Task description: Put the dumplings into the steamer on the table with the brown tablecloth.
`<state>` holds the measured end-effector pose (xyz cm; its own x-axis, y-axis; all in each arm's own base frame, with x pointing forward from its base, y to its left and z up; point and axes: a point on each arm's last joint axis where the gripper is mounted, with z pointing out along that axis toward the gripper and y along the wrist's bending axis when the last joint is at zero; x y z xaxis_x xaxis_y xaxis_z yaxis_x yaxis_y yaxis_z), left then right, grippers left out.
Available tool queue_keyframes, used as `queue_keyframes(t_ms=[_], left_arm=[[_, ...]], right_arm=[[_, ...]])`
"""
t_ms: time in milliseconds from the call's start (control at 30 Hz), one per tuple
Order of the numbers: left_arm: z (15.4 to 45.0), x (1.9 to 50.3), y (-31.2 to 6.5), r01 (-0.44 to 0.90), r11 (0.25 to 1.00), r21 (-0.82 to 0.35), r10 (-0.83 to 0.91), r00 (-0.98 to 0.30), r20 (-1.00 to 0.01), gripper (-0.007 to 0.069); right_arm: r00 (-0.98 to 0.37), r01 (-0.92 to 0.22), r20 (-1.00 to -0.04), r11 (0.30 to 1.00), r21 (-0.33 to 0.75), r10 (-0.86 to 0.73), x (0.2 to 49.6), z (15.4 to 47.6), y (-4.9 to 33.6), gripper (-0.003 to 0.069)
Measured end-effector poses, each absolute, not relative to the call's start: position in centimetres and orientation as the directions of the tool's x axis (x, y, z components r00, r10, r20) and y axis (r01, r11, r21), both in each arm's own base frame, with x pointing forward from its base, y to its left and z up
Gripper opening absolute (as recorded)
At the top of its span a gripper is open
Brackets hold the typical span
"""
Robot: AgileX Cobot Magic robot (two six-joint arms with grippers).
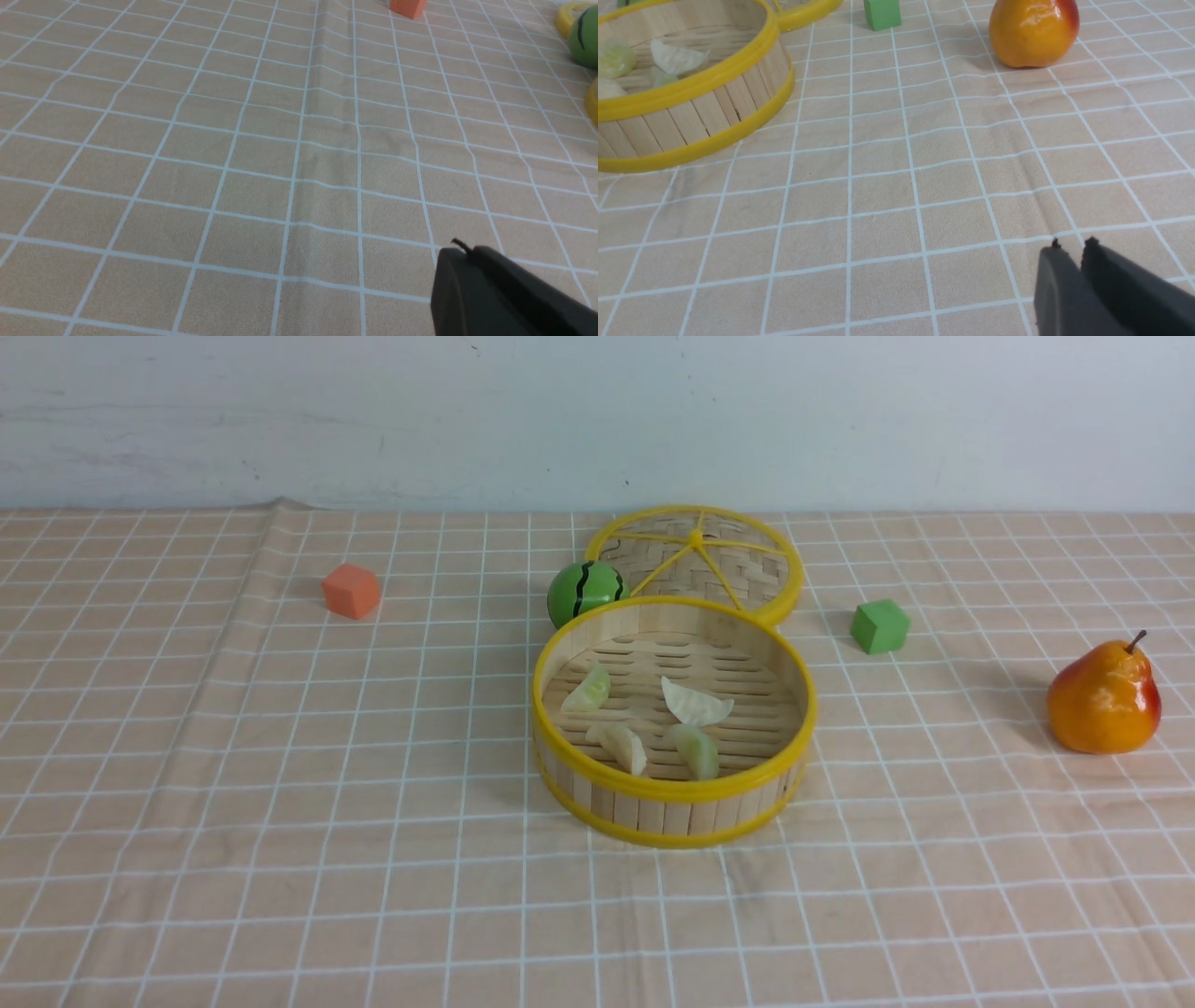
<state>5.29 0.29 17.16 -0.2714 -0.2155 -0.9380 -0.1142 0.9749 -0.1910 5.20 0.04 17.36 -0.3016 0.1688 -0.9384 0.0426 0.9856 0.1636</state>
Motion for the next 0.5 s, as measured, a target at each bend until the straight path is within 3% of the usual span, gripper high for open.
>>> queue_keyframes(t_ms=[500], left_arm=[[17.16, 5.29, 0.29, -0.114, 0.975, -0.191, -0.216, -0.271, -0.938, -0.0011]], right_arm=[[-0.302, 0.043, -0.938, 0.986, 0.164, 0.169, 5.20, 17.36, 0.04, 0.0095]])
